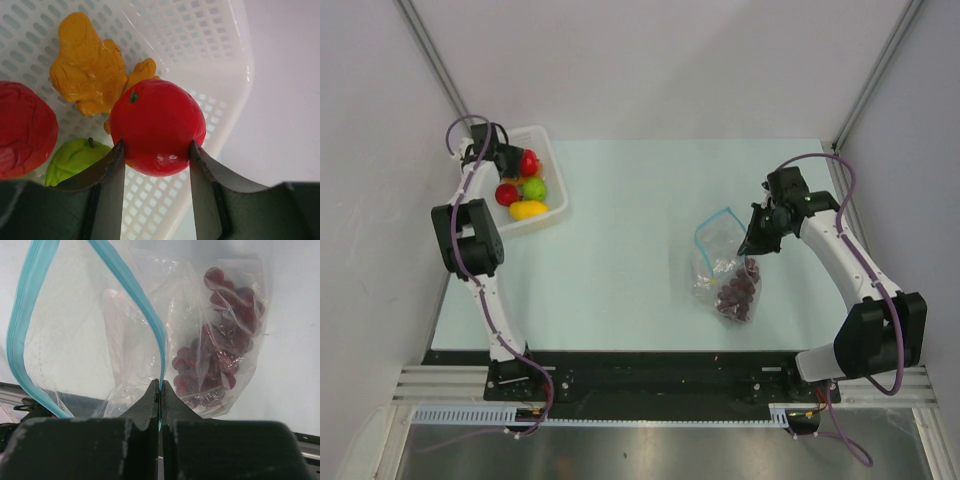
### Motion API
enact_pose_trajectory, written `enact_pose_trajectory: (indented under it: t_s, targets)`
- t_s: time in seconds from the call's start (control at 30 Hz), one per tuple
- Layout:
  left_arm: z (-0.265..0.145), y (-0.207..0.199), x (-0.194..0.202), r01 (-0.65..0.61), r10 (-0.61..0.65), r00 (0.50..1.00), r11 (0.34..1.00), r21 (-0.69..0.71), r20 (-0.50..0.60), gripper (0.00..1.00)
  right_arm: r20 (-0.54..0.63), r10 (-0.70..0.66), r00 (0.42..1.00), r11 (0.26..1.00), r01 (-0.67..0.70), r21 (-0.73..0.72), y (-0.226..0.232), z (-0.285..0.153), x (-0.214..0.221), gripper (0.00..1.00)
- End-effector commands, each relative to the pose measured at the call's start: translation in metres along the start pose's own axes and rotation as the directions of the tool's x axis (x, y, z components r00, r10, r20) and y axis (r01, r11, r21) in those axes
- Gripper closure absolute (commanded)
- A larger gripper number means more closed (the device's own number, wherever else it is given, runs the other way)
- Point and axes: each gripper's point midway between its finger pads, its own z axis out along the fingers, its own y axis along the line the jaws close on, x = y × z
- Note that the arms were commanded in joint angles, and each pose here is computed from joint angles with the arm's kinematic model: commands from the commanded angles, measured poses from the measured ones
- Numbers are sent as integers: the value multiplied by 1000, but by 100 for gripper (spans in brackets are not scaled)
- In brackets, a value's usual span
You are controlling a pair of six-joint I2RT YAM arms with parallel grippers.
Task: Open the zip-top bag and remove the fake food
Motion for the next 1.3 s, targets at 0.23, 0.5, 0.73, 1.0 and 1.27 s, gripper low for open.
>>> enact_pose_trajectory:
  t_s: [0.23,0.5,0.73,1.0,1.27]
  targets:
    - [-14,-23,-12,2,-2,1000,998,70,8,16,65,-12,998,1000,12,-2,10,-10,-15,100]
    - [-82,-23,12,-197,202,979,968,157,-22,13,85,-39,996,998,43,-43,24,-17,-12,100]
    - [-170,-18,81,-433,465,884,856,281,-55,16,80,-89,993,994,94,-63,34,-23,-1,100]
    - [-301,-3,266,-409,712,664,600,688,-227,43,82,-117,990,985,127,-119,49,-30,6,100]
    - [-403,21,393,-320,870,428,401,859,-246,66,81,-124,989,974,137,-178,69,-40,19,100]
